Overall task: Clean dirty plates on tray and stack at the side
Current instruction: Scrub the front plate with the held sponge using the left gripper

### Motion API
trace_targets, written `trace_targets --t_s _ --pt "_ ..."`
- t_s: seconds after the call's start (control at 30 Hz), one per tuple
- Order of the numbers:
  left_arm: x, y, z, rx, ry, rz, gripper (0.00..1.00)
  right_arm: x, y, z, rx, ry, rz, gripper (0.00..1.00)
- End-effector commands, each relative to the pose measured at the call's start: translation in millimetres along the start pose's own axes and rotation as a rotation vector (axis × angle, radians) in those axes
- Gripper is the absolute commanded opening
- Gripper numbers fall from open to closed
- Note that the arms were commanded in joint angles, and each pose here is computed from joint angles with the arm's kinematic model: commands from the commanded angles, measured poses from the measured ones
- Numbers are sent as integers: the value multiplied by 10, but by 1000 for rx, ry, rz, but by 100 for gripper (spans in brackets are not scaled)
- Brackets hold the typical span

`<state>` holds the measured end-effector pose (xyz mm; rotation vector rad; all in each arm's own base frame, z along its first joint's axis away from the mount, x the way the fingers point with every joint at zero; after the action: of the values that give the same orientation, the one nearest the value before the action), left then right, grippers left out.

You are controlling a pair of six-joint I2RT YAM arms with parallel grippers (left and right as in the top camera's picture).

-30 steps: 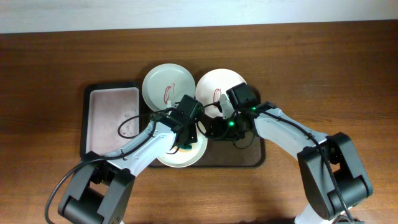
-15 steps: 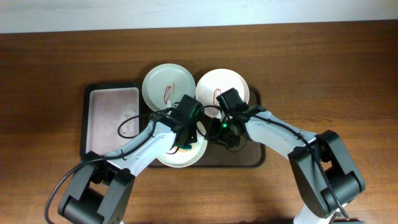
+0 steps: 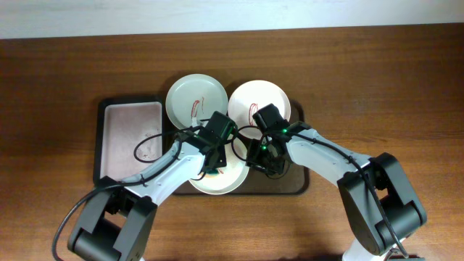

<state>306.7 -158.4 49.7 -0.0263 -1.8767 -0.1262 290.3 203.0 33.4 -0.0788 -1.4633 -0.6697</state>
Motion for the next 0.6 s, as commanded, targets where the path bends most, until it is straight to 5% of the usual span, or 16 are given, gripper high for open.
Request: trace_targets --t_s 0.0,0.17,0.57 --pt "73 85 -126 40 -37 4 0 -86 -201 -31 -24 -40 92 35" --pt "286 -465 -272 -119 -61 366 0 -85 -202 -31 -19 -39 93 35" --pt "-165 -163 98 1 58 166 0 -86 -202 -29 -20 -38 92 35"
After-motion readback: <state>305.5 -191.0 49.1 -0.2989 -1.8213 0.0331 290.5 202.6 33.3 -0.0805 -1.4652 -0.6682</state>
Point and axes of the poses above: each gripper's point midway between its finger pads, its own x axis back along the fingers, its own y axis along the line the jaws close on, z = x × y, the point moved 3 cm from there along x, back along the fingers, and after that the axes turned 11 degrees about -x, right-handed, at the moved point
